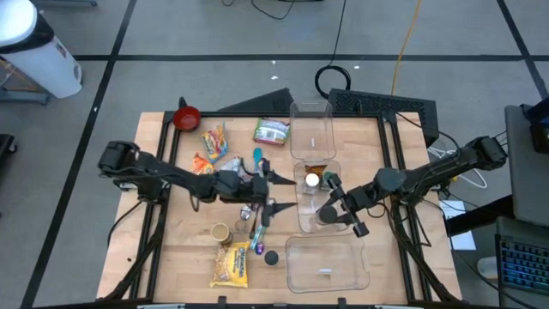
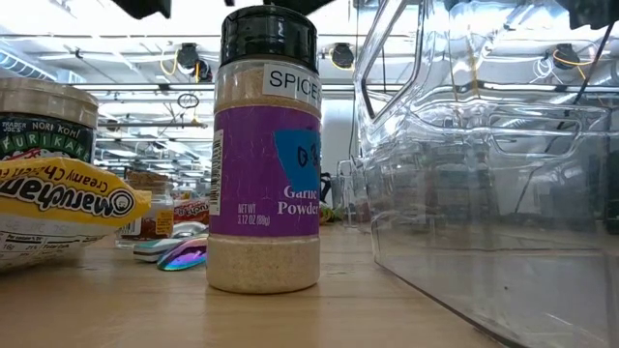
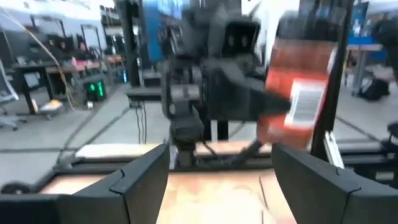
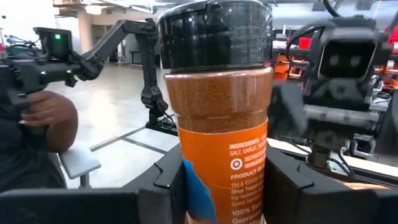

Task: Pick & Place Food Item
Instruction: Put the orange seasoning bottle into the middle transparent bin

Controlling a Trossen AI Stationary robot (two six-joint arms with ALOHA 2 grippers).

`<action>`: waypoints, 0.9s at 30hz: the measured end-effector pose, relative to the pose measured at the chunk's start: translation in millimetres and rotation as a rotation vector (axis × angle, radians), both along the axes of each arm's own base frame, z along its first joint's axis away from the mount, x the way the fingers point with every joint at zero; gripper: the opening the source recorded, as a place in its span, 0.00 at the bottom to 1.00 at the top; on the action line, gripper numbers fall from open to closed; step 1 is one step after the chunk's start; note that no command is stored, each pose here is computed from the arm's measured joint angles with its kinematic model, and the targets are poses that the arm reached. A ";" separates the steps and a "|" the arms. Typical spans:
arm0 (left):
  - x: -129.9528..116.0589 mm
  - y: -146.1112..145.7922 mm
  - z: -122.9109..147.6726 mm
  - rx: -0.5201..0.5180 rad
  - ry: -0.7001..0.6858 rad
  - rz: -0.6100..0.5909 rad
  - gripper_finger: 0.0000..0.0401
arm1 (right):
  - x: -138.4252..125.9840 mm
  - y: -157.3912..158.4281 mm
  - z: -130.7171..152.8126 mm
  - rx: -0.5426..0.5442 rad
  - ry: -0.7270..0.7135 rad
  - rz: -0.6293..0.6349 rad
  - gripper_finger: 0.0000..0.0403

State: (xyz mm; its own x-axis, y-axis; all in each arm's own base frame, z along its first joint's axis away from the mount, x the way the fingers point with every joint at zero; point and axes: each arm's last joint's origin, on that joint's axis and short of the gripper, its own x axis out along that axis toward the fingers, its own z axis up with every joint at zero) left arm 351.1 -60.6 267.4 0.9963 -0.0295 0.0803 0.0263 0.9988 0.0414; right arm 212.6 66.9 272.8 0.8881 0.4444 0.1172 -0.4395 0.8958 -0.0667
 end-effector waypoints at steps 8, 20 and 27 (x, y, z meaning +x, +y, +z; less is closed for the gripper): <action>36.0 -7.4 6.6 -0.005 -0.031 -0.001 0.70 | 2.0 -3.8 -3.1 -0.019 0.027 -0.146 0.32; 43.3 -9.5 5.3 0.046 0.020 -0.039 0.70 | 1.8 -3.5 -7.4 -0.055 0.063 -0.151 0.32; 38.1 -12.0 13.7 0.046 0.027 -0.104 0.70 | -3.5 -9.3 -5.1 -0.056 0.089 -0.260 0.32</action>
State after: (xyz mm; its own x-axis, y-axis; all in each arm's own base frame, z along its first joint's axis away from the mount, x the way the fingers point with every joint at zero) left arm 389.2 -72.6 281.1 0.9894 -0.1362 0.0499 0.1317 0.9877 0.0848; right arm 209.1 57.5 267.7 0.9789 0.2035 0.0151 -0.2014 0.9753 -0.0902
